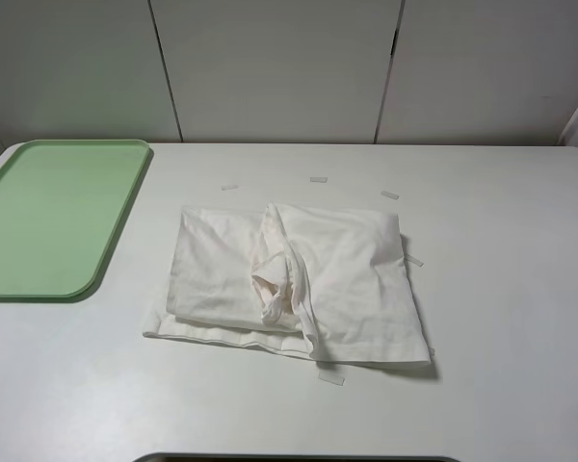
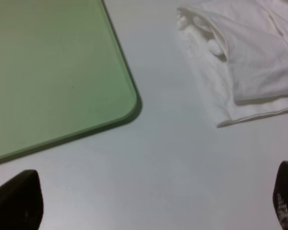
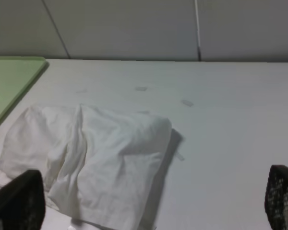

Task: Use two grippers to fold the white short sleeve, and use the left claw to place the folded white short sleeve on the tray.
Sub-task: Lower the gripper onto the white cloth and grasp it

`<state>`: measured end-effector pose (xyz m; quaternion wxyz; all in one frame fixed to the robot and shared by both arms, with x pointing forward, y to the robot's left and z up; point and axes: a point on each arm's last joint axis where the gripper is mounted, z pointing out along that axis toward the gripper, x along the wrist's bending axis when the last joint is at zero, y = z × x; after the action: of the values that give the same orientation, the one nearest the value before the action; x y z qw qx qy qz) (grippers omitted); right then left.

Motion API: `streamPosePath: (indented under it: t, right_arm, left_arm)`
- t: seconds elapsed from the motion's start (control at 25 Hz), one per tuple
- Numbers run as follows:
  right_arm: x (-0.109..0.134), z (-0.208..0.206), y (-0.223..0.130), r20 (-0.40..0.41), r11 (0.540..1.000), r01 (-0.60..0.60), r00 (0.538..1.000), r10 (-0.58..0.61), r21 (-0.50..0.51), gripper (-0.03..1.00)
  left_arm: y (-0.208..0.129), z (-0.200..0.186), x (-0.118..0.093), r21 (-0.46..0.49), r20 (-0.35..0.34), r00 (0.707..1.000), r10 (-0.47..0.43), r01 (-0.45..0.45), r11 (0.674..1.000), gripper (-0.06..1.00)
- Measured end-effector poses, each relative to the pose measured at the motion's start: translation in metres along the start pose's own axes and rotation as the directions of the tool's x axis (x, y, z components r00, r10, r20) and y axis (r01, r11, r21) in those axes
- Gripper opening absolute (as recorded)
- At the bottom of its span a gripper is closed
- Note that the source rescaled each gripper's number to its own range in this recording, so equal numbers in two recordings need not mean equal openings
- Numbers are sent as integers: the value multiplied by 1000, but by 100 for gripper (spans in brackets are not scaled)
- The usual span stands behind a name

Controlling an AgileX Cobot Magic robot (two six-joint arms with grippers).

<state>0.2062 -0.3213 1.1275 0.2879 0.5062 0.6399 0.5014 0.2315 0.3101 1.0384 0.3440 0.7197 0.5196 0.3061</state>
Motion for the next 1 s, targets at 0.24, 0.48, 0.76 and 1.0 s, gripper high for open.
streamPosePath:
  t: [0.24, 0.48, 0.76, 1.0]
  right_arm:
    - [2, 22, -33, -62, 997, 79, 995, -78, 21, 100]
    - [5, 44, -50, -112, 988, 129, 987, -119, 80, 100]
    - [4, 56, -60, -110, 986, 131, 987, -119, 107, 100]
    - [4, 56, -60, -109, 986, 131, 987, -120, 106, 100]
  left_arm:
    - [0, 0, 0, 0, 0, 1000, 0, 0, 1000, 96]
    - [0, 0, 0, 0, 0, 1000, 0, 0, 1000, 96]
    - [0, 0, 0, 0, 0, 1000, 0, 0, 1000, 96]
    - [0, 0, 0, 0, 0, 1000, 0, 0, 1000, 96]
